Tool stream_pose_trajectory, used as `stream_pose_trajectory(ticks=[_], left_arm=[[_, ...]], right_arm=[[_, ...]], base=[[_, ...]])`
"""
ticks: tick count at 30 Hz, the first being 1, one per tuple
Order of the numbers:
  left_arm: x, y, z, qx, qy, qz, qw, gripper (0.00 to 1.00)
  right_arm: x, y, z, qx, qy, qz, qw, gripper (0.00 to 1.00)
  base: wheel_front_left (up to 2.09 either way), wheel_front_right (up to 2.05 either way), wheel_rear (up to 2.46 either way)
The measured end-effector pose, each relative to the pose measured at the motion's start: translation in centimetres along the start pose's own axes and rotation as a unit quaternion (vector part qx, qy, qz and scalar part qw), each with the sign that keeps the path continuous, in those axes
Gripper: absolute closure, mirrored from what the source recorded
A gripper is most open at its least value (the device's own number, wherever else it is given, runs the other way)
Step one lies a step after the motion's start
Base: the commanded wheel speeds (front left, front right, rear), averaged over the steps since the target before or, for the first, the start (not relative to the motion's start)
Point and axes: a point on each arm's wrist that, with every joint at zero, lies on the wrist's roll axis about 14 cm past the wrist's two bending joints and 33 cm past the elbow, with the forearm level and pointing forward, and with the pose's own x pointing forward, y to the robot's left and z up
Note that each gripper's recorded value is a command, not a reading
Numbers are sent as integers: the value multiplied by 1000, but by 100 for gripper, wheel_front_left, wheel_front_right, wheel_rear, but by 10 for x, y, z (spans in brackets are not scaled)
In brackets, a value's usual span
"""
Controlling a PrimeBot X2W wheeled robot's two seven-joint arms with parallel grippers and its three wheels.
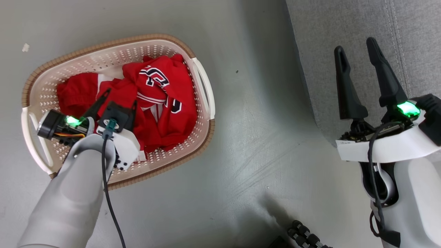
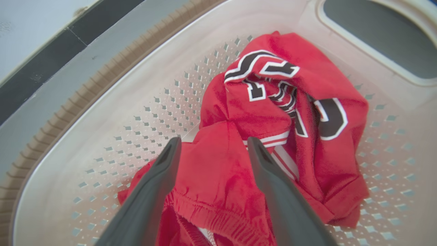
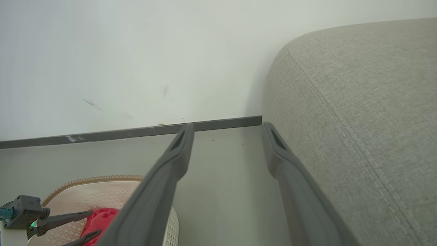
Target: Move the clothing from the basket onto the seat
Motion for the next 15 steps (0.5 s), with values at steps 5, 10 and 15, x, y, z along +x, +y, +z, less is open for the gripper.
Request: stream_pose_trajectory(ticks=[5, 10, 15], left_arm=[[9, 3, -15, -4, 29, 4, 1000, 0], [12, -1, -22, -9, 44, 0, 999, 0], [15, -2, -25, -11, 55, -2, 998, 12]], right_arm=[[7, 1, -2, -1, -2, 3, 1000, 0], [8, 1, -5, -2, 1, 5, 1000, 0], [10, 0, -7, -3, 4, 5, 1000, 0]], base=[[0, 0, 0], [0, 0, 0], [0, 0, 0]])
